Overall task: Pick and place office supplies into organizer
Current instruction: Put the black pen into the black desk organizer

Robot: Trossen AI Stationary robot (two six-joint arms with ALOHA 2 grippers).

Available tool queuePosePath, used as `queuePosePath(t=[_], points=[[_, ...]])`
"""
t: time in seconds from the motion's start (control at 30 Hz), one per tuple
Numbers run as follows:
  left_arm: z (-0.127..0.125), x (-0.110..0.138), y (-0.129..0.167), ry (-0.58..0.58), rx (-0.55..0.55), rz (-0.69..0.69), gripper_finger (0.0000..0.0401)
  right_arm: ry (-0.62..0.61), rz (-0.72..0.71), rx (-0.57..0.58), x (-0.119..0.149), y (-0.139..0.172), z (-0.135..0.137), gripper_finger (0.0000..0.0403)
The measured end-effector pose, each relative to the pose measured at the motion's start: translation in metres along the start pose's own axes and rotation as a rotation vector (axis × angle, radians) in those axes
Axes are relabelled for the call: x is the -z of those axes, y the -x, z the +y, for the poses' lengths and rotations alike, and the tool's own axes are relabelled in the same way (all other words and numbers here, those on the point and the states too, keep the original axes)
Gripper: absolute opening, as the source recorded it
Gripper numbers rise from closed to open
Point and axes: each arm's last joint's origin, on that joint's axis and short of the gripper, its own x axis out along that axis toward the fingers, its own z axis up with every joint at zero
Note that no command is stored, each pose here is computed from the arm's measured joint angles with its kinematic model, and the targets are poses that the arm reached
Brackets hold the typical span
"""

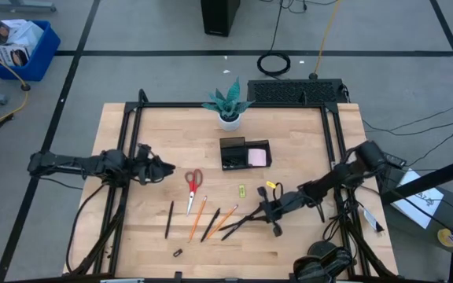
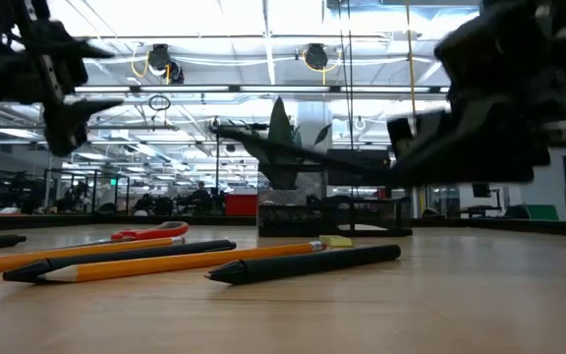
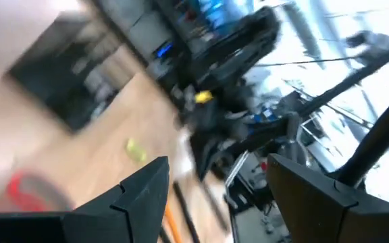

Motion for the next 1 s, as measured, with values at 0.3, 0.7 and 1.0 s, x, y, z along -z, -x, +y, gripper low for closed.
queuePosePath(t=[0.3, 0.7, 1.0], points=[[0.014, 0.014, -0.013, 0.347, -0.148, 0.182, 0.0255, 0.184, 0.077, 0.109, -0.033, 0.010, -0.014, 0.0029], [0.006, 0.017, -0.041, 0.462, -0.141, 0.272, 0.0255, 0.253, 0.099, 0.162, -0.032, 0.011, -0.035, 0.0031], [-0.025, 0.011, -0.095, 0.419, -0.158, 0.399, 0.0255, 0.284, 0.096, 0.169, -0.033, 0.011, -0.037, 0.0028]])
